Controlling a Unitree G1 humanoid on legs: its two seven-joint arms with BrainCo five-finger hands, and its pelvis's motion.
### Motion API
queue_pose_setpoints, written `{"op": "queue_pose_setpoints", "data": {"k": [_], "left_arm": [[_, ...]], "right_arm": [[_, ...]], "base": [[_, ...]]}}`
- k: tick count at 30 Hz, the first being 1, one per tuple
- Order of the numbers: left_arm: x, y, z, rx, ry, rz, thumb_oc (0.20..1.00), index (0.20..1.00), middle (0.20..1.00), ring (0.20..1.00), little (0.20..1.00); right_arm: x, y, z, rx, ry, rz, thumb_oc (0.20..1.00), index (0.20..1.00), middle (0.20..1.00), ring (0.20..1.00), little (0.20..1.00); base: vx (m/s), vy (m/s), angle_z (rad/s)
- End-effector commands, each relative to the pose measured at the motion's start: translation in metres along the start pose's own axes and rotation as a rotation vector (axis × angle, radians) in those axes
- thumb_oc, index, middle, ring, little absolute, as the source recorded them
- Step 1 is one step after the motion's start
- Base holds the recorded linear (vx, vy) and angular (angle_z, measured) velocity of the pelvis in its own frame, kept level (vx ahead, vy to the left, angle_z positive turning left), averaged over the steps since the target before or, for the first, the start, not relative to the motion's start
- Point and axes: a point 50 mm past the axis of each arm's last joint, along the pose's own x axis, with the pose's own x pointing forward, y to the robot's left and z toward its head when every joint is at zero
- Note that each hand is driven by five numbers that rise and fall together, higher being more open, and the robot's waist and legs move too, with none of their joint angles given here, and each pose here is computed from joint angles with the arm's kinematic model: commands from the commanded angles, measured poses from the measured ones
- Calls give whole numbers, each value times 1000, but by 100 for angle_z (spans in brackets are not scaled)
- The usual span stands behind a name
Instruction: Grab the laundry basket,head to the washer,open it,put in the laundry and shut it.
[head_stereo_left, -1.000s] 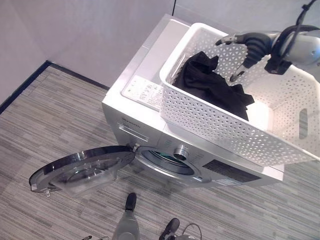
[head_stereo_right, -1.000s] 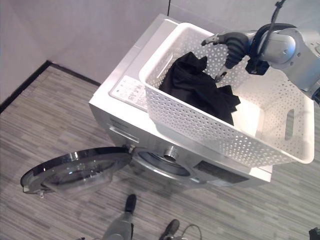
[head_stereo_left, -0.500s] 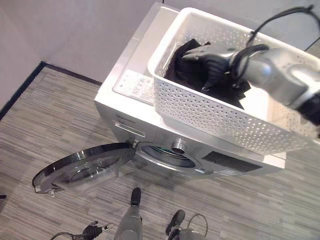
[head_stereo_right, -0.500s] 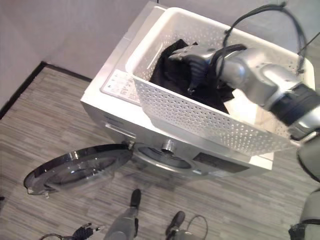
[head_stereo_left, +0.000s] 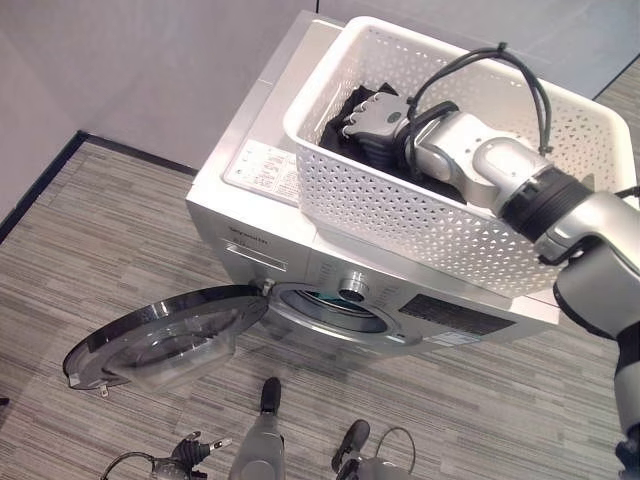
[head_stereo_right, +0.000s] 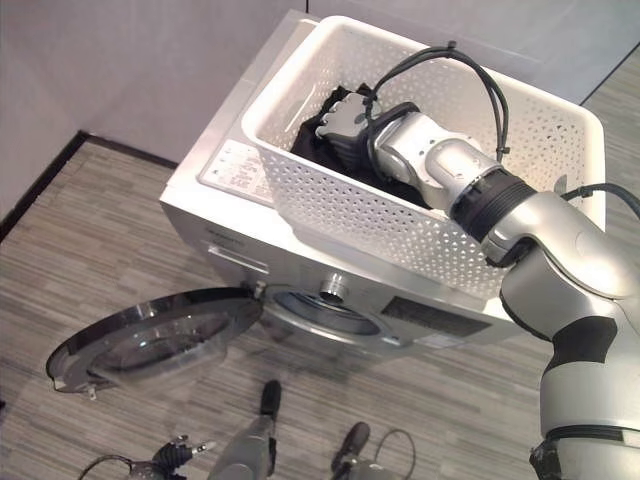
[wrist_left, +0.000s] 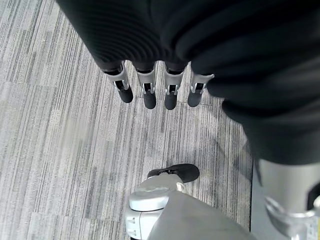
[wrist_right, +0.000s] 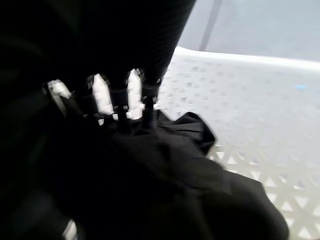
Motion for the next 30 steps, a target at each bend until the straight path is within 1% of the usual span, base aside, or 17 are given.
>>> {"op": "queue_pose_setpoints", "data": {"k": [1,6,7,8,9,12,15,17,18,20,22,24,25,26,27,28,30], "left_arm": [[2,20,12,13,-10,75,1000,1000,1000,1000,1000],[1,23,7,43,2,83,1000,1000,1000,1000,1000],[1,25,7,53,1,86,1000,1000,1000,1000,1000],[1,25,7,53,0,86,1000,1000,1000,1000,1000],[1,22,7,59,-4,82,1000,1000,1000,1000,1000],[1,22,7,63,-6,81,1000,1000,1000,1000,1000],[1,19,7,92,-11,75,1000,1000,1000,1000,1000],[1,18,6,98,-8,73,1000,1000,1000,1000,1000],[1,15,5,107,-4,67,1000,1000,1000,1000,1000],[0,12,0,126,15,60,1000,1000,1000,1000,1000],[0,12,-4,136,26,58,1000,1000,1000,1000,1000],[-1,9,-6,155,34,52,1000,1000,1000,1000,1000],[-1,9,-7,155,34,53,1000,1000,1000,1000,1000],[-1,7,-7,161,34,49,1000,1000,1000,1000,1000],[0,3,-4,168,17,42,1000,1000,1000,1000,1000],[0,3,-4,169,18,43,1000,1000,1000,1000,1000],[1,0,6,173,-21,41,1000,1000,1000,1000,1000]], "right_arm": [[-1,-9,-22,-116,88,-22,200,200,200,200,200],[-13,-41,-57,-119,198,-111,200,200,200,200,200],[-22,-51,-75,-107,262,-149,200,200,200,200,200],[-22,-51,-75,-107,263,-150,200,200,200,200,200],[-37,-44,-94,-97,318,-162,200,200,200,200,200],[-45,-46,-102,-88,349,-186,200,200,200,200,200],[-69,-53,-129,-69,446,-273,200,200,200,200,200],[-75,-56,-133,-74,456,-289,200,200,200,200,200],[-85,-63,-138,-46,475,-367,200,200,200,200,200],[-96,-65,-144,-37,498,-433,200,200,200,200,200],[-99,-66,-144,-35,498,-445,200,200,200,200,200],[-105,-75,-144,-18,491,-520,200,200,200,200,200],[-105,-74,-144,-18,491,-520,200,200,200,200,200],[-106,-76,-144,4,488,-540,200,200,200,200,200],[-107,-78,-145,104,490,-613,200,200,200,200,200],[-107,-77,-145,106,490,-613,200,200,200,200,200],[-109,-81,-147,221,495,-706,200,200,200,200,200]], "base": [[-12,32,-1],[4,8,-4],[6,10,-15],[4,17,-16],[5,8,-11],[0,0,0],[7,2,-7],[15,-2,-16],[9,7,-28],[19,-3,-21],[18,-4,-28],[14,-4,-24],[8,0,-16],[15,-3,-16],[15,-3,-15],[8,-9,-11],[10,-14,-5]]}}
